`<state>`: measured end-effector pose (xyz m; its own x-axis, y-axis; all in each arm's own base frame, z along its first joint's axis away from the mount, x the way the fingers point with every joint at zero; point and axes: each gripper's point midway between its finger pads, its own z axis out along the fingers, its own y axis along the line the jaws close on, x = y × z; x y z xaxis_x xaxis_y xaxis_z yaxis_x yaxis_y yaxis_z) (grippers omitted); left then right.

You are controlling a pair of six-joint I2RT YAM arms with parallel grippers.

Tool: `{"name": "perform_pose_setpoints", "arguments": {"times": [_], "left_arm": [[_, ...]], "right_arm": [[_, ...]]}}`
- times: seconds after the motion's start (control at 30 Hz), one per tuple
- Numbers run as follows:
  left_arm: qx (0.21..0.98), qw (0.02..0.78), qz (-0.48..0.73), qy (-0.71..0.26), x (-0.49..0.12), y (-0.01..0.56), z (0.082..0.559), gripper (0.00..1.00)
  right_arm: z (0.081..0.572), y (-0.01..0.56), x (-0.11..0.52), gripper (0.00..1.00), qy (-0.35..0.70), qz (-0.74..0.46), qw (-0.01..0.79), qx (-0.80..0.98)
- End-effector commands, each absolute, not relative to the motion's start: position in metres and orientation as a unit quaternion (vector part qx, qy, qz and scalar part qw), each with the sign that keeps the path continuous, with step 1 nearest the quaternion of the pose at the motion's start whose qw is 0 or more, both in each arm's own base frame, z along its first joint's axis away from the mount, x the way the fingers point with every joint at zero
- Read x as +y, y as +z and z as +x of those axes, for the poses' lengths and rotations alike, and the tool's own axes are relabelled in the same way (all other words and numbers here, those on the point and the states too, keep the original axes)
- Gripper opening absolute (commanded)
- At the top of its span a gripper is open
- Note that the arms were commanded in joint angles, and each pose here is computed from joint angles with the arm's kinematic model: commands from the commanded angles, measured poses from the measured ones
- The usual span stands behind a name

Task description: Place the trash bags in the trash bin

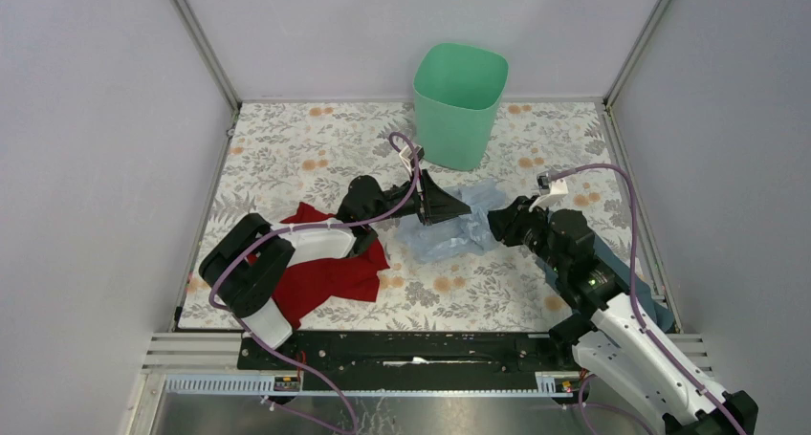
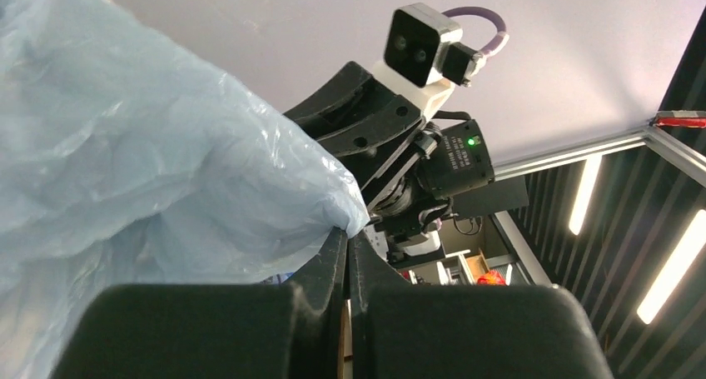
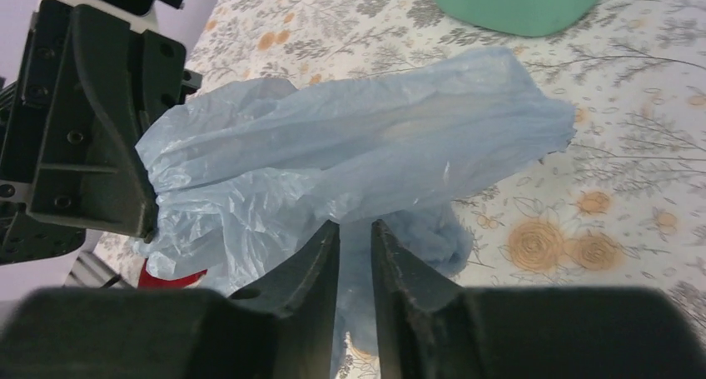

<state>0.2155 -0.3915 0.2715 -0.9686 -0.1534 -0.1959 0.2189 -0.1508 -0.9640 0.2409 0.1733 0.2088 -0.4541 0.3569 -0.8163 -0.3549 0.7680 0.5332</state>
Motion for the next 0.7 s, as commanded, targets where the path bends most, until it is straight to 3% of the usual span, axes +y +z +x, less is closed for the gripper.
{"name": "perform_pose_setpoints", "arguments": {"times": [0.0, 0.1, 0.2, 0.33, 0.47, 0.6, 0.67], "left_arm": [[0.624, 0.176, 0.044, -0.760, -0.388, 0.286, 0.225, 0.00], [0.651, 0.188, 0.029, -0.735, -0.378, 0.264, 0.233, 0.00], [0.672, 0.198, 0.009, -0.714, -0.365, 0.242, 0.238, 0.00], [0.681, 0.217, 0.009, -0.700, -0.350, 0.228, 0.240, 0.00], [0.690, 0.245, -0.014, -0.681, -0.314, 0.215, 0.244, 0.00], [0.701, 0.267, -0.032, -0.660, -0.284, 0.199, 0.236, 0.00], [0.717, 0.270, -0.039, -0.642, -0.276, 0.187, 0.231, 0.00]], "right_arm": [[0.248, 0.240, 0.144, 0.23, 0.259, -0.012, 0.574, 0.776], [0.249, 0.250, 0.134, 0.14, 0.215, -0.036, 0.577, 0.787], [0.250, 0.245, 0.157, 0.19, 0.231, -0.097, 0.533, 0.808], [0.251, 0.224, 0.179, 0.45, 0.253, -0.122, 0.452, 0.847], [0.248, 0.210, 0.178, 0.55, 0.253, -0.085, 0.424, 0.866], [0.238, 0.190, 0.185, 0.88, 0.298, -0.049, 0.412, 0.860], [0.233, 0.181, 0.195, 0.95, 0.331, -0.042, 0.396, 0.855]]}}
